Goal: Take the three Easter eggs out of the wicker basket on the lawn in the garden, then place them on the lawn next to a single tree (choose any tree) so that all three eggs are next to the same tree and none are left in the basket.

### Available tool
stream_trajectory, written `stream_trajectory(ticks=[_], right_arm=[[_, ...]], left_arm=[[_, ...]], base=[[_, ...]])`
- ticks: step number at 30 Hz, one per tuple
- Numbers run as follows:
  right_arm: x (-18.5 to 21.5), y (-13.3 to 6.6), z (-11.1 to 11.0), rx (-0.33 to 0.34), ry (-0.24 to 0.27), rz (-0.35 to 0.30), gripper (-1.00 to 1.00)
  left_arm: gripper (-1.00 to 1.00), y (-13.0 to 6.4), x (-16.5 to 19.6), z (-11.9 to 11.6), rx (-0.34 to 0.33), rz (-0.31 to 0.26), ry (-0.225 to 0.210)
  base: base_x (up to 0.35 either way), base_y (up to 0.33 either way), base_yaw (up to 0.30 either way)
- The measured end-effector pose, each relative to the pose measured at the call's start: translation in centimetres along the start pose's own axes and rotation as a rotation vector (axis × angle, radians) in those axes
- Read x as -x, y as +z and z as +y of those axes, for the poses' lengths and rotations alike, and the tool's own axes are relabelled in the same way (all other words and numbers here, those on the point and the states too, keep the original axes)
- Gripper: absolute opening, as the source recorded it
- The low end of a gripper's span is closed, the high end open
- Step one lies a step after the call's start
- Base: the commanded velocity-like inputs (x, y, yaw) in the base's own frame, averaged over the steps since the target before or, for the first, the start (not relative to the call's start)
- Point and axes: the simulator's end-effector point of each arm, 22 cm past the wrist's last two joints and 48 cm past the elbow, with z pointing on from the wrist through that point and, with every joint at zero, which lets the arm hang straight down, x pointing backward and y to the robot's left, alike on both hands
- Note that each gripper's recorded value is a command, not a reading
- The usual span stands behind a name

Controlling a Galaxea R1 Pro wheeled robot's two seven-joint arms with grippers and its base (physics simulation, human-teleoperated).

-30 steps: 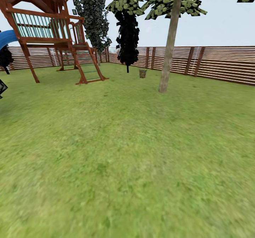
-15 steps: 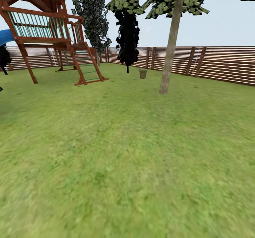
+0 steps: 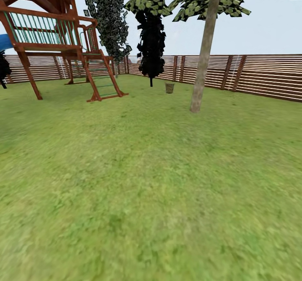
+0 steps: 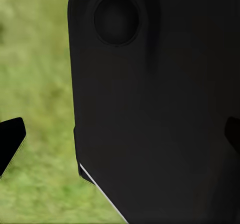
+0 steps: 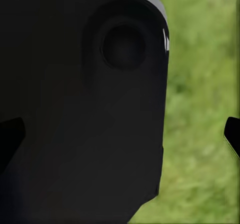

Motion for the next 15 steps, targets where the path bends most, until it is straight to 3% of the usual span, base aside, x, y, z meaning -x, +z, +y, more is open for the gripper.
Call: stream_trajectory(ticks=[15], right_arm=[[-0.13, -0.01, 0.1, 0.001, 0.001, 0.003, 1.0]], left_arm=[[1.0, 0.0, -0.02, -0.68, -0.009, 0.0, 0.006]], base=[[0.334, 0.0, 0.0]])
